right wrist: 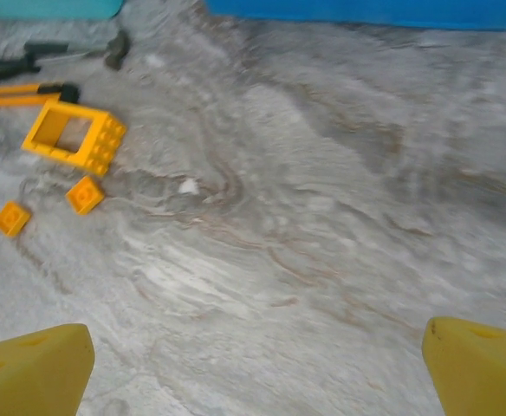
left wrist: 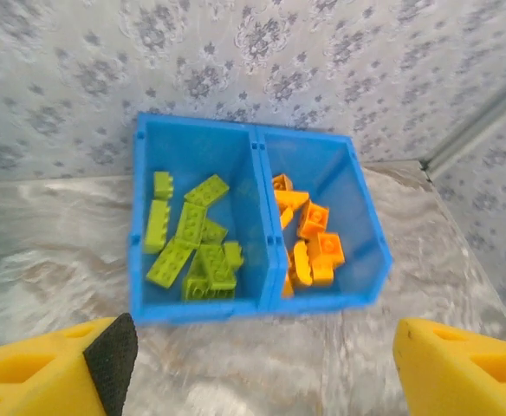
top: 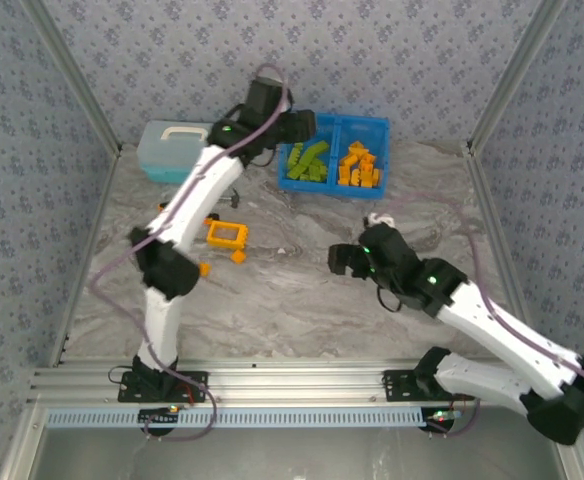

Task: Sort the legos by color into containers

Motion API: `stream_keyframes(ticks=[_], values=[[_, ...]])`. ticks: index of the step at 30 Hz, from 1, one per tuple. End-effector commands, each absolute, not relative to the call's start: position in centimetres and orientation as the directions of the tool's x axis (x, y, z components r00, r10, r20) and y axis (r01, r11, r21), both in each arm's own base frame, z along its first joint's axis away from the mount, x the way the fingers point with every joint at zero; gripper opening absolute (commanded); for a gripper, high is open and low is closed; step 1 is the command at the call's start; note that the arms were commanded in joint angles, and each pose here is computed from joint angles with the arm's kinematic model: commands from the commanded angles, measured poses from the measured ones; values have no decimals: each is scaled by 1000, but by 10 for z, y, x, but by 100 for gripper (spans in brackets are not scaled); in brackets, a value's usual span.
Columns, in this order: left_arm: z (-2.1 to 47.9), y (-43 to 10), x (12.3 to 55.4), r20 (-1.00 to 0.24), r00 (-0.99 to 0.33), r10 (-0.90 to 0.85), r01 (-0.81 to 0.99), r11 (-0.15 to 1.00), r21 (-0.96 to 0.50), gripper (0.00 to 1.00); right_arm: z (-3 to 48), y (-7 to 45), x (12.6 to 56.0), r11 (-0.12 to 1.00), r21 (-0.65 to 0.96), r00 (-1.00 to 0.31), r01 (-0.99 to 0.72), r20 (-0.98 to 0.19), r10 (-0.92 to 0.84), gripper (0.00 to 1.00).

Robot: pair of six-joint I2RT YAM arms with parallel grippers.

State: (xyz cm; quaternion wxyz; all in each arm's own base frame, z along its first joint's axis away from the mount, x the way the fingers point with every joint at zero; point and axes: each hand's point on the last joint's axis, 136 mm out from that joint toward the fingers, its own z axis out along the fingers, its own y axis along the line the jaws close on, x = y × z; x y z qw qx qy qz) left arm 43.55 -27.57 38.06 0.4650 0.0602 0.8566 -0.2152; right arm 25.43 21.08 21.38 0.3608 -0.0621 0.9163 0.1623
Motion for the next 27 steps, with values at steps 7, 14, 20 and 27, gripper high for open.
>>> stream_keyframes(ticks=[7,14,20,27], values=[[318,-115,284,-808,-587,-56,87,987,-132,87,180,378,291,780,209,-699,-590,-616,-364,97],[281,-77,221,-766,-620,-168,9,975,-221,90,110,434,320,796,131,-714,-591,-545,-441,94],[266,-58,193,-758,-602,-250,-39,958,-286,91,66,448,331,769,63,-692,-637,-487,-533,89],[265,-47,182,-761,-591,-268,-66,956,-285,92,39,457,335,757,51,-695,-651,-441,-568,80]])
